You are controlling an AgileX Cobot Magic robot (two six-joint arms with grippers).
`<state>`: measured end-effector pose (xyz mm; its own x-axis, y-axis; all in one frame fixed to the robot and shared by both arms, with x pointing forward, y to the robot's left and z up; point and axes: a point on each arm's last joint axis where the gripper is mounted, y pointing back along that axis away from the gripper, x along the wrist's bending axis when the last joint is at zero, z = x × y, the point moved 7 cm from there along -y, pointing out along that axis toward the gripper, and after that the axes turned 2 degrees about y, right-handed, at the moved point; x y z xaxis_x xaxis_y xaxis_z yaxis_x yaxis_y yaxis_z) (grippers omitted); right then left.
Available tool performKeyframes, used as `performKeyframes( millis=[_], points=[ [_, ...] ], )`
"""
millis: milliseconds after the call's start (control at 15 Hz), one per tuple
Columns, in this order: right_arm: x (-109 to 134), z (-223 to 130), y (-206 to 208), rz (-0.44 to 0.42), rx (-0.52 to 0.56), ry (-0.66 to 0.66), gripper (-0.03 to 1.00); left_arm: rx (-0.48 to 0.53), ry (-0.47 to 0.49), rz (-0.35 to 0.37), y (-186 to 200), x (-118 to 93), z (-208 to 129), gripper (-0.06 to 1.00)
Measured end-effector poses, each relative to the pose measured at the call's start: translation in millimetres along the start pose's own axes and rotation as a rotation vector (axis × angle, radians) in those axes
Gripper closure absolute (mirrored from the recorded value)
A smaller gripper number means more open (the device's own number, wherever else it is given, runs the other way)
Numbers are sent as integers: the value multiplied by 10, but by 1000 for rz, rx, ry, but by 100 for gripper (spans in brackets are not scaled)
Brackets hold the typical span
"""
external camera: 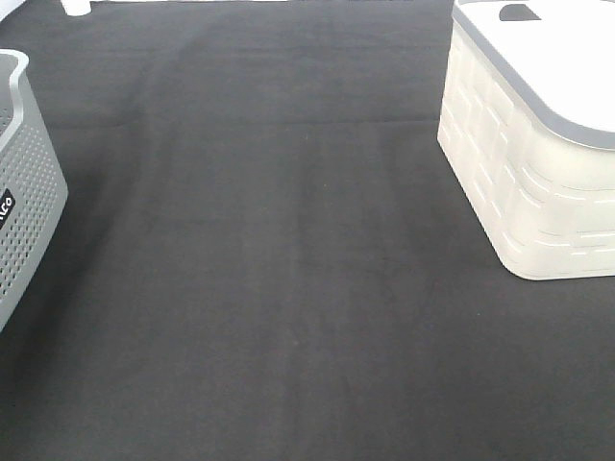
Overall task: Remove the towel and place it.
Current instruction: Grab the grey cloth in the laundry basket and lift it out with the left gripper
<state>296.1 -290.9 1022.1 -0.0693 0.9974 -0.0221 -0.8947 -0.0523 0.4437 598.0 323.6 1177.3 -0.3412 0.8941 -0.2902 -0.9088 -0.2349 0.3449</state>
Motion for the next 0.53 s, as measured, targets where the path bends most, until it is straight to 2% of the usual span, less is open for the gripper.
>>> performKeyframes(
  millis=[133,200,267,333,400,467,533],
  points=[
    [0,0,0,0,0,0,23,-78,-20,-97,210,-304,290,94],
    [0,0,0,0,0,0,23,-164,-63,-215,444,-624,534,94],
    [0,0,0,0,0,0,23,-204,-65,-263,548,-736,640,94],
    [0,0,0,0,0,0,23,-204,-65,-263,548,-736,640,94],
    [0,0,0,0,0,0,23,-237,-65,-299,635,-815,728,94],
    [10,1,0,6,0,-3,23,-289,-65,-371,764,-960,833,94],
    [10,1,0,6,0,-3,23,-289,-65,-371,764,-960,833,94]
  ],
)
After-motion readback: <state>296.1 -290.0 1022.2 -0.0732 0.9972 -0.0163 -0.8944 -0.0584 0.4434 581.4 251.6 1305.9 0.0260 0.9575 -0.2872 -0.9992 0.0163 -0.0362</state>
